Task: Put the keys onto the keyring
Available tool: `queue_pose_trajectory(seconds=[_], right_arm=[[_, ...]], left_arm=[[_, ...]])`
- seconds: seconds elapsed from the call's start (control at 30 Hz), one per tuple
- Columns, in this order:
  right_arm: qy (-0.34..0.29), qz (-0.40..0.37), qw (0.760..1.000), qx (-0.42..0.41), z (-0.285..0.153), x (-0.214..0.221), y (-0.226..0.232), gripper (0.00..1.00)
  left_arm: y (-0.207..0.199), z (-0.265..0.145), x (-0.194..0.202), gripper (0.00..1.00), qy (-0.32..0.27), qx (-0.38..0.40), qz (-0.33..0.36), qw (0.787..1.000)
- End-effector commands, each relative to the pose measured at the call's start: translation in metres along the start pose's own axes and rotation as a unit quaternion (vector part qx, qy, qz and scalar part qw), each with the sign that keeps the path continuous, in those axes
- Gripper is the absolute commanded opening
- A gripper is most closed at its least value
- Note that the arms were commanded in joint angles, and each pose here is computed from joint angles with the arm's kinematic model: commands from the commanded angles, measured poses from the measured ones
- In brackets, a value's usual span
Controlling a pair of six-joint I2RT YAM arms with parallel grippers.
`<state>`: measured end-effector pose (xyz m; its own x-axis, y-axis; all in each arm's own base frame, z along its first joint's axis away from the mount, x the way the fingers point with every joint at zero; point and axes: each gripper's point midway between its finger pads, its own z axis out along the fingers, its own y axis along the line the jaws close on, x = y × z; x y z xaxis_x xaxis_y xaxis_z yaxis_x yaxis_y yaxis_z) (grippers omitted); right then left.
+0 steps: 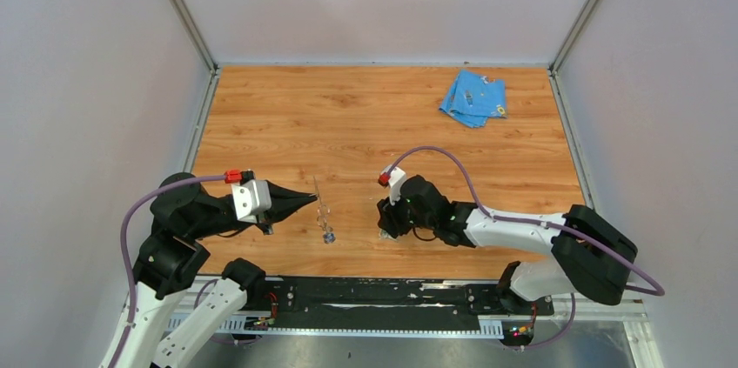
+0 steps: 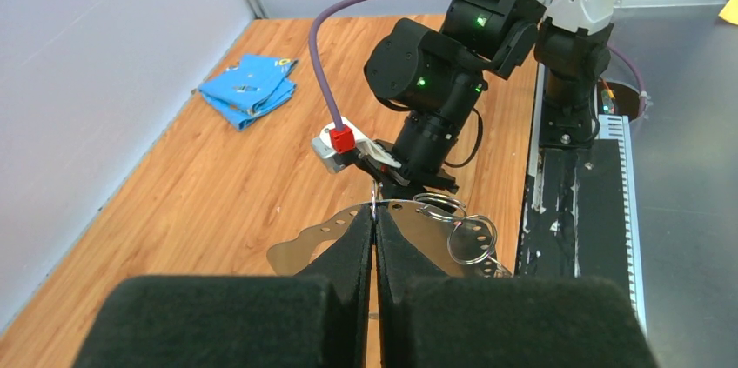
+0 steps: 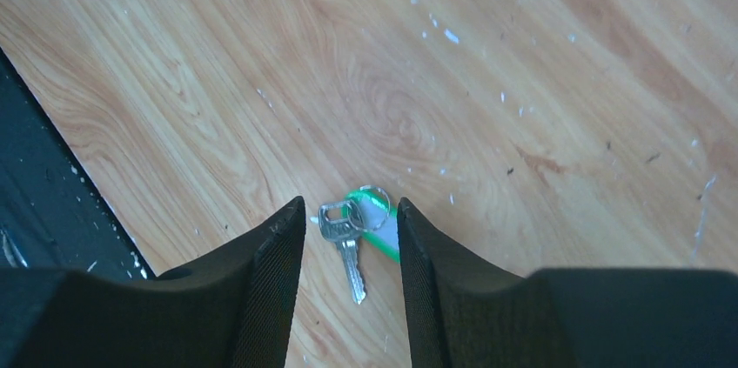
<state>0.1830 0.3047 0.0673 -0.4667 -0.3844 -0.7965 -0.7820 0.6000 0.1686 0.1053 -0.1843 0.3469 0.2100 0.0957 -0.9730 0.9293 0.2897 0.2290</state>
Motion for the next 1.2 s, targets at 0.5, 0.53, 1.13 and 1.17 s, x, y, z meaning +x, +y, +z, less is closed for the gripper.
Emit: queue_pose_trajectory(seconds=[0.5,0.53,1.13,1.17], right_arm=[[0.084,0.105,0.99,-0.03,0.004,0.044,0.008,0.46],[0.086,0.107,0.99,-0.028,0.005,0.045,0.007,0.45],[0.055,0.116,0.991,-0.04,0.003,0.017,0.004,0.42],[0.053,0.117,0.991,-0.038,0.002,0.017,0.002,0.42]], left_arm=[[-0.001,-0.004,-0.02,0.0,-0.022,0.0,0.023,0.999],[-0.001,-0.004,-0.02,0.0,-0.022,-0.001,0.023,0.999],[-0.003,-0.006,-0.02,0.0,-0.023,-0.002,0.024,0.999],[-0.003,-0.006,-0.02,0.0,-0.023,-0.002,0.024,0.999]])
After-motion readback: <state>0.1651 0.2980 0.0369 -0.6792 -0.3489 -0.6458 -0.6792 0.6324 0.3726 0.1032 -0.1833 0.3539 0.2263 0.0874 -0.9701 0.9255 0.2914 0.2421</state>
